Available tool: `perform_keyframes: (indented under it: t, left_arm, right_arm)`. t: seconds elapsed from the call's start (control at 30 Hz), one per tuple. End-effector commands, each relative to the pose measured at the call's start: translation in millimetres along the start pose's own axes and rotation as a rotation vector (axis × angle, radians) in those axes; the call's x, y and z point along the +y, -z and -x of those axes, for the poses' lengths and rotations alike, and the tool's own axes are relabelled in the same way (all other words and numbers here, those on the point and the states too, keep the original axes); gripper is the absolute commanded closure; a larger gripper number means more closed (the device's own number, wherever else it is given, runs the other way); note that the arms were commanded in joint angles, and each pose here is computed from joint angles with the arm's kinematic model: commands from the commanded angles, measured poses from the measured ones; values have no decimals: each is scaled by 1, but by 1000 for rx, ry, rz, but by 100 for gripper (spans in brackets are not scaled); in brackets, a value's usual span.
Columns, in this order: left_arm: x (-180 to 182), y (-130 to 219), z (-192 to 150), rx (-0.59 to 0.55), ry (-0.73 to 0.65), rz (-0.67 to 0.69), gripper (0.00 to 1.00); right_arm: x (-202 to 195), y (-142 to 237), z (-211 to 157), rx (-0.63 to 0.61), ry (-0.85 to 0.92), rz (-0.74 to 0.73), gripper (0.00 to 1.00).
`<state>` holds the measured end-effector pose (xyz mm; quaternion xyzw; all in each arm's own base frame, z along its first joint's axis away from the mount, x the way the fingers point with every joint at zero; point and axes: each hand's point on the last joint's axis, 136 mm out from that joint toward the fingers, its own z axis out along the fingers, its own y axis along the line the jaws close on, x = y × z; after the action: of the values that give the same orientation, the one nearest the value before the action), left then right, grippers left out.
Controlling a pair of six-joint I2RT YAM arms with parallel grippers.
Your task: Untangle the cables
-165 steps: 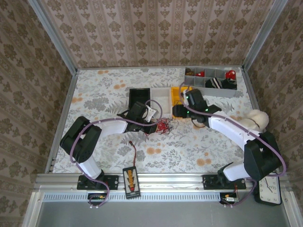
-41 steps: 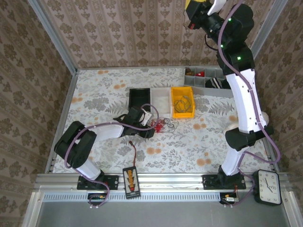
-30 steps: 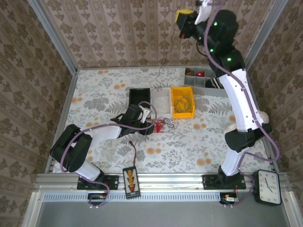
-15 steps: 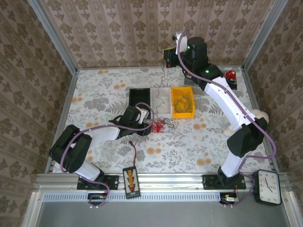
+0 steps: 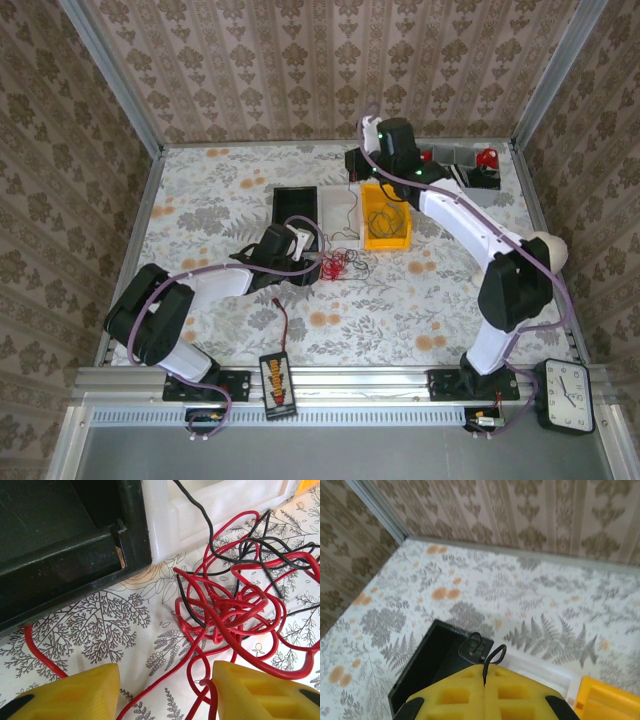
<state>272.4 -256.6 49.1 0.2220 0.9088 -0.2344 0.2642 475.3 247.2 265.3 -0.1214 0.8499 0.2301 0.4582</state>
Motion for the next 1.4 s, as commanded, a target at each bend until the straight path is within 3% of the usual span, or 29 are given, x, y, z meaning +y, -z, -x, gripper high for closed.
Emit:
perform_keyframes:
  t: [0.0,0.17,0.37,0.47,0.63,0.93,1.17,1.37]
  left_arm:
    - [2,2,3,-13,22,3,48]
    - [1,3,5,-10,17,0,48]
    - [3,6,4,-9,15,5,48]
    - [4,6,4,-11,19,6,48]
    - [4,3,3,-11,23,-1,49]
    - [1,-1,-1,-3,35,-28,50]
    - [2,1,-3,-6,38,-23,51]
    - [4,1,-5,0,42,-18,51]
  right_arm:
    - [-2,-24,-40,104,-26,-20,100]
    - [-15,-49,-75,210,-55,-83,95]
    - [-21,-43,-68,187,-72,-128,53]
    - [-19,-31,-59,160,-74,-136,45]
    - [-1,-13,-73,190,-79,-53,47]
    - [47,-13,-169,435,10,55,54]
    - [45,-21,-218,570,7,45,61]
    - [39,-30,-236,615,8,29,66]
